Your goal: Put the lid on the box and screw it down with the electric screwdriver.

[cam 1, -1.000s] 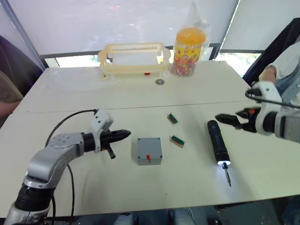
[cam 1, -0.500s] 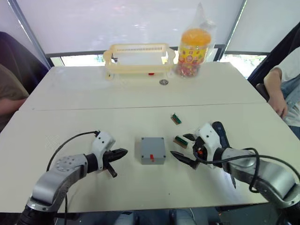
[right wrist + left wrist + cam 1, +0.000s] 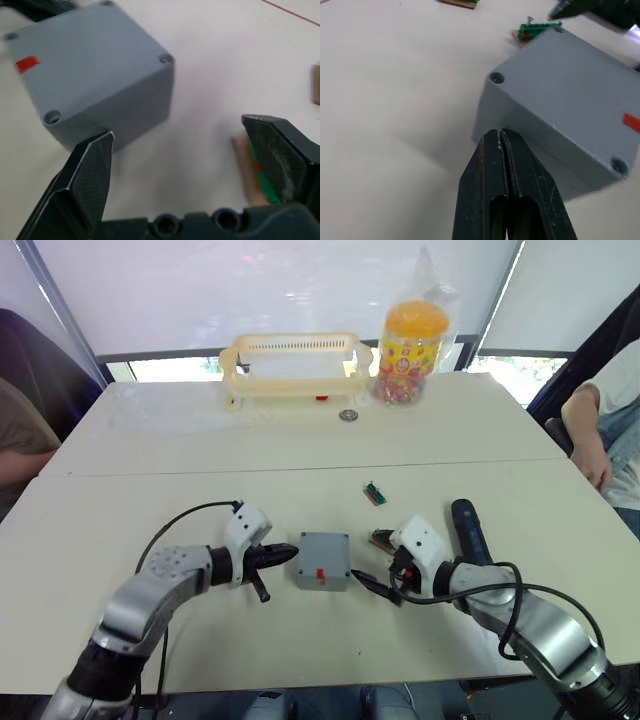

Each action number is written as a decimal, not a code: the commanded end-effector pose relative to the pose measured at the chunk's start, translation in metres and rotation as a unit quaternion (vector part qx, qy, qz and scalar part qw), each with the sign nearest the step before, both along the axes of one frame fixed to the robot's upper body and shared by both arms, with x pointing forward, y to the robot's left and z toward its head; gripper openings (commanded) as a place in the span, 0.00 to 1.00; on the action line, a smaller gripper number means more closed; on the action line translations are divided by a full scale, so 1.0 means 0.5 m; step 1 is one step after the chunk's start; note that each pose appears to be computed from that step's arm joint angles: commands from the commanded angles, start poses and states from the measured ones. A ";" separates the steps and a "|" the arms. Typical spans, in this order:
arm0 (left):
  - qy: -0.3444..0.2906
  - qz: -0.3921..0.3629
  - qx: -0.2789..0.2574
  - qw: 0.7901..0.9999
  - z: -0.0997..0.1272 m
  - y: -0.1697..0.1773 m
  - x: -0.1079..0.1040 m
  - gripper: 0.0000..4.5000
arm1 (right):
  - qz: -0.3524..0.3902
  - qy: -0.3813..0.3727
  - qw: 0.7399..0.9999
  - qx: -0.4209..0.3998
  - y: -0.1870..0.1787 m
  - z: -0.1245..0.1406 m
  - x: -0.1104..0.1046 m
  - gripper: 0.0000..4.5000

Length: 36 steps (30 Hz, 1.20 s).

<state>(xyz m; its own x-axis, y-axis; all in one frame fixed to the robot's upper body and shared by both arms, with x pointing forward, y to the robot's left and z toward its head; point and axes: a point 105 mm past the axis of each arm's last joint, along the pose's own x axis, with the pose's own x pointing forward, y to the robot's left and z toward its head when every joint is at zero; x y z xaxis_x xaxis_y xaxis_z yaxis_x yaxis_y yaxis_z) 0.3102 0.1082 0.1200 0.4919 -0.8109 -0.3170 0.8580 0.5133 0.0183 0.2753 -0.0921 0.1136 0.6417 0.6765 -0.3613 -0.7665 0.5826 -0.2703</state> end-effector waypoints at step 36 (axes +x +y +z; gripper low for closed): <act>0.060 0.068 -0.015 0.996 -0.030 0.031 -0.112 0.00 | 0.089 -0.094 0.990 -0.050 0.006 0.066 0.152 0.99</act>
<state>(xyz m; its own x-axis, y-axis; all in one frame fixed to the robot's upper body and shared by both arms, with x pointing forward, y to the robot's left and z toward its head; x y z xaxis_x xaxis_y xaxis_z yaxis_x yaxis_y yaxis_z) 0.2567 0.1290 0.0980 0.5594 -0.7363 -0.3807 0.7610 0.6383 -0.1164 0.3518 -0.0957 0.1382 0.5929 0.7305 -0.3389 -0.7889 0.4424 -0.4266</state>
